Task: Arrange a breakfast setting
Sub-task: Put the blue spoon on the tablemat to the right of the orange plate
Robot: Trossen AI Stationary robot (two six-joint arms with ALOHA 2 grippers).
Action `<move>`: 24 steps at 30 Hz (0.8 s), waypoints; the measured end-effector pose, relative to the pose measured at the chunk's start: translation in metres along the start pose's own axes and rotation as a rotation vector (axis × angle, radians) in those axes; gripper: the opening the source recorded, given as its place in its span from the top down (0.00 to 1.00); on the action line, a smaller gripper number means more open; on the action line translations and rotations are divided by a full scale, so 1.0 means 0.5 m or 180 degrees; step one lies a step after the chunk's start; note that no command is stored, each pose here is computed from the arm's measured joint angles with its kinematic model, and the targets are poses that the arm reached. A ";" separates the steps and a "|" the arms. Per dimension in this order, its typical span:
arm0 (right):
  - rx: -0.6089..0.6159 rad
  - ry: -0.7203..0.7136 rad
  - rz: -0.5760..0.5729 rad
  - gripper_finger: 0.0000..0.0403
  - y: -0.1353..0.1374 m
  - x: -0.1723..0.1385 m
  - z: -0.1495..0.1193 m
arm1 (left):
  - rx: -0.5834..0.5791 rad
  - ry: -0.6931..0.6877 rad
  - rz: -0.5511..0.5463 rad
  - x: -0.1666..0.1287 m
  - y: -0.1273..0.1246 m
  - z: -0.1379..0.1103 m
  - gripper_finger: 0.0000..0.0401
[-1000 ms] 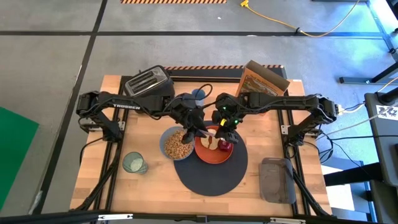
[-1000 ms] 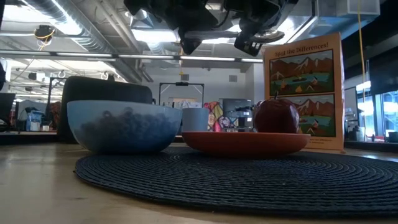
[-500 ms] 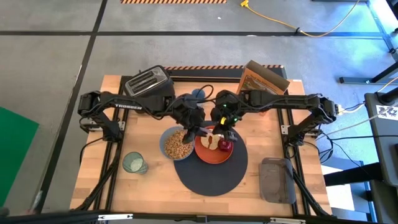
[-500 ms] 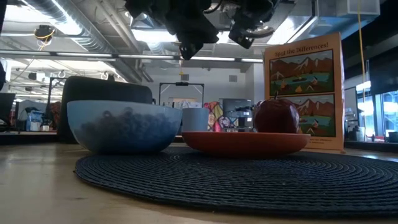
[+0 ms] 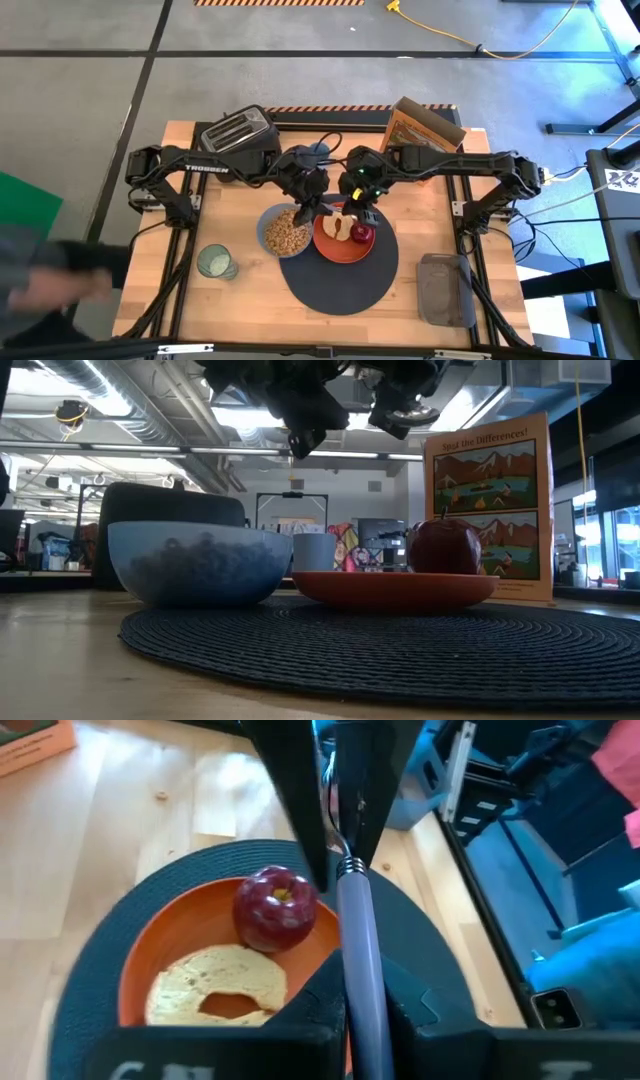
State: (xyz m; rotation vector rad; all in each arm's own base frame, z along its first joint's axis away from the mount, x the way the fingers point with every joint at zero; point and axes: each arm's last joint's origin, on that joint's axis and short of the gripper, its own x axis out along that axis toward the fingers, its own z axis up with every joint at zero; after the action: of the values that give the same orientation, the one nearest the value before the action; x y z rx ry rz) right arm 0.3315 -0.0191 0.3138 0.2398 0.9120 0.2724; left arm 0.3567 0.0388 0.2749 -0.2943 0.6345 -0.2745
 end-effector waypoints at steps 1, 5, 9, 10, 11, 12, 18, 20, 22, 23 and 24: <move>0.0027 -0.0003 -0.0084 0.88 -0.001 -0.001 0.000 | -0.0006 0.0001 0.0025 -0.001 0.002 0.000 0.96; 0.0217 -0.0082 -0.0423 0.74 -0.007 -0.019 -0.001 | 0.0005 -0.0053 0.0244 -0.004 0.005 0.003 0.96; 0.0511 -0.0330 -0.0830 0.60 -0.014 -0.063 0.000 | 0.0027 -0.0178 0.0495 -0.020 0.010 0.012 0.97; 0.0581 -0.0435 -0.0923 0.57 -0.015 -0.079 0.000 | 0.0021 -0.0200 0.0569 -0.027 0.011 0.014 0.97; 0.0649 -0.0560 -0.0983 0.54 -0.016 -0.095 0.002 | 0.0001 -0.0214 0.0655 -0.033 0.014 0.015 0.97; 0.0732 -0.0685 -0.1047 0.52 -0.014 -0.112 0.003 | 0.0001 -0.0252 0.0729 -0.038 0.016 0.018 0.97; 0.1088 -0.1543 -0.1407 0.45 0.000 -0.192 0.010 | 0.0023 -0.0549 0.1108 -0.087 0.009 0.039 0.97; 0.1179 -0.1754 -0.1459 0.44 0.004 -0.202 0.012 | 0.0069 -0.0562 0.1186 -0.095 0.006 0.039 0.97; 0.1272 -0.1900 -0.1510 0.44 0.006 -0.210 0.009 | 0.0080 -0.0613 0.1242 -0.105 0.001 0.043 0.97; 0.1324 -0.2011 -0.1562 0.44 0.008 -0.217 0.007 | 0.0069 -0.0575 0.1259 -0.109 -0.001 0.040 0.97; 0.1363 -0.2101 -0.1586 0.44 0.009 -0.221 0.003 | 0.0075 -0.0596 0.1290 -0.112 -0.002 0.041 0.97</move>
State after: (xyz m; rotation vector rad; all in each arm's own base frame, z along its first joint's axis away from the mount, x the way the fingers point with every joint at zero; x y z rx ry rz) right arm 0.2678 -0.0518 0.3983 0.4527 0.3379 -0.4539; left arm 0.3262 0.0607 0.3211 -0.1609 0.4919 0.1336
